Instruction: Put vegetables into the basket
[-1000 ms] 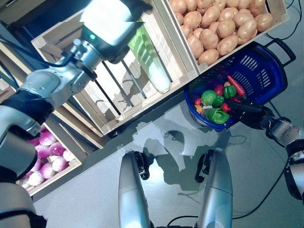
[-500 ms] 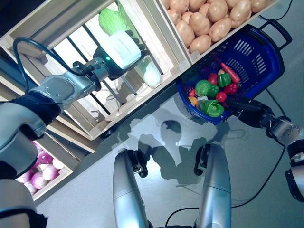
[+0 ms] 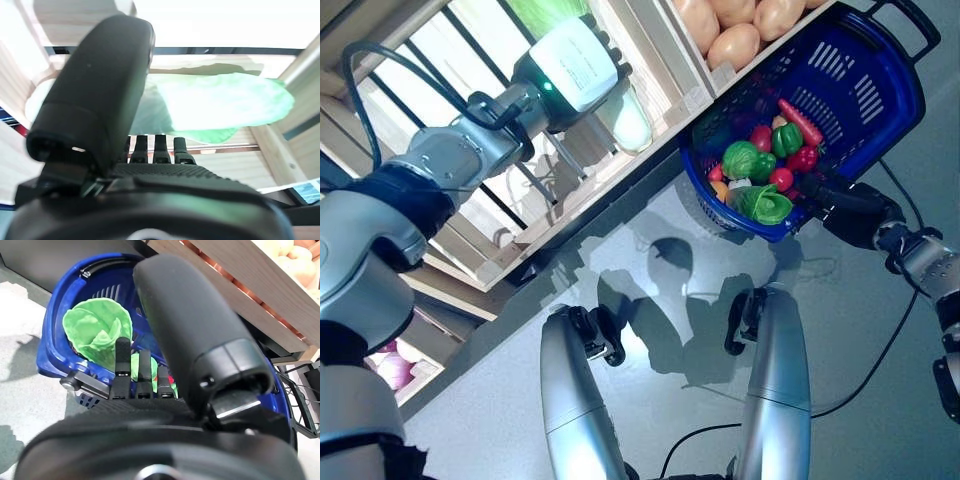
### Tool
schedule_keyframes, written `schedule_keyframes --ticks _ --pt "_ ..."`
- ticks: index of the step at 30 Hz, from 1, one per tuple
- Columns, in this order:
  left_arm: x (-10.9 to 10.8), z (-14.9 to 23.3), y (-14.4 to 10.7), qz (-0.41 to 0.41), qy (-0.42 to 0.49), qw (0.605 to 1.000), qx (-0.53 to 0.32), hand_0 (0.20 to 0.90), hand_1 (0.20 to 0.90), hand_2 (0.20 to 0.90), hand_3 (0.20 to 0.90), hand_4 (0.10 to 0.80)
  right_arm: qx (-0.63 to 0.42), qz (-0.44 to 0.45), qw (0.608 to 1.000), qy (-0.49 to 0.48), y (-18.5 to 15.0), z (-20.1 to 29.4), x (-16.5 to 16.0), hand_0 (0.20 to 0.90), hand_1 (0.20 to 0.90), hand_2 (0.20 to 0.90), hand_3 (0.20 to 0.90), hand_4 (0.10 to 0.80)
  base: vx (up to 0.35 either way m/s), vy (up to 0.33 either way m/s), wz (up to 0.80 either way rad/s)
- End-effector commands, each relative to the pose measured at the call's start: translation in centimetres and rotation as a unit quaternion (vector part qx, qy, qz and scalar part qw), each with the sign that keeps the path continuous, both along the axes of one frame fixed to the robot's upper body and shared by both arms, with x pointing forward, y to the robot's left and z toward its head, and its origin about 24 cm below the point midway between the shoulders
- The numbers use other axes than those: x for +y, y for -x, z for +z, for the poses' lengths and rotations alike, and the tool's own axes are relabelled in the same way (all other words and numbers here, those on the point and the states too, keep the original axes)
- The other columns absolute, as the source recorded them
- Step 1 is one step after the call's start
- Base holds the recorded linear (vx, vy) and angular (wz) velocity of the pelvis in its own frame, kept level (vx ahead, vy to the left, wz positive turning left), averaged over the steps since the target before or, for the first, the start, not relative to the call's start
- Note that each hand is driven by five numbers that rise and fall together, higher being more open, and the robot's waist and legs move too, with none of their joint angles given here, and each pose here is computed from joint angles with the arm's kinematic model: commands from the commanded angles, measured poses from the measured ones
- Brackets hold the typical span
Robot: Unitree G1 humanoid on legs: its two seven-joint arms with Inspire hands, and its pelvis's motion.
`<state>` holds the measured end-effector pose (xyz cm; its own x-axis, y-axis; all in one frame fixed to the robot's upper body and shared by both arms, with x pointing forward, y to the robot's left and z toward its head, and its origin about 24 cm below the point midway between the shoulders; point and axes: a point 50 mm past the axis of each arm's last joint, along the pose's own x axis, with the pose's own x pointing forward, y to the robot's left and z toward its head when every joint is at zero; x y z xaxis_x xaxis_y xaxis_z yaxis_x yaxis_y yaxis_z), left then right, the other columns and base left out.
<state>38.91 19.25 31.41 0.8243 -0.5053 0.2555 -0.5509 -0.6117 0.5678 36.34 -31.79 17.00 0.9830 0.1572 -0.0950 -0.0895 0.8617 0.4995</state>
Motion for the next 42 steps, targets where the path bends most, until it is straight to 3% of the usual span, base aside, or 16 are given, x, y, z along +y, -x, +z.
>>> schedule_keyframes --ticks 1,17,19,30,35,42 --pt "0.6 3.6 0.7 0.016 -0.020 0.999 -0.037 0.900 0.900 0.900 0.900 0.800 0.007 -0.034 0.999 -0.021 0.8 -1.5 -1.3 0.900 0.900 0.900 0.900 0.800 0.000 0.000 0.00" --pt "-1.4 0.3 0.5 -0.011 -0.015 0.994 0.105 0.900 0.900 0.900 0.900 0.800 0.001 -0.030 0.999 -0.036 0.4 -1.6 -0.3 0.900 0.900 0.900 0.900 0.800 0.000 -0.004 -0.01" --pt "-0.9 0.4 0.3 0.017 0.007 0.993 0.113 0.300 0.300 0.300 0.300 0.400 -0.001 -0.030 0.999 -0.040 0.6 -1.6 -0.5 0.900 0.900 0.900 0.900 0.800 0.000 0.000 0.00" --pt "3.4 1.2 0.0 0.100 0.074 0.992 0.025 0.300 0.300 0.300 0.300 0.400 -0.011 -0.020 0.998 -0.051 0.7 -1.6 -0.2 0.900 0.900 0.900 0.900 0.800 0.000 0.000 0.00" --pt "4.5 1.4 0.2 0.091 0.090 0.992 -0.007 0.300 0.300 0.300 0.300 0.400 -0.012 -0.012 0.998 -0.053 0.6 -1.7 0.2 0.900 0.900 0.900 0.900 0.800 0.000 0.000 0.00" --pt "5.8 1.3 0.9 0.028 0.188 0.981 -0.035 0.300 0.300 0.300 0.300 0.400 -0.015 0.019 0.999 -0.028 0.0 -1.5 1.5 0.900 0.900 0.900 0.900 0.800 0.013 0.020 0.02"
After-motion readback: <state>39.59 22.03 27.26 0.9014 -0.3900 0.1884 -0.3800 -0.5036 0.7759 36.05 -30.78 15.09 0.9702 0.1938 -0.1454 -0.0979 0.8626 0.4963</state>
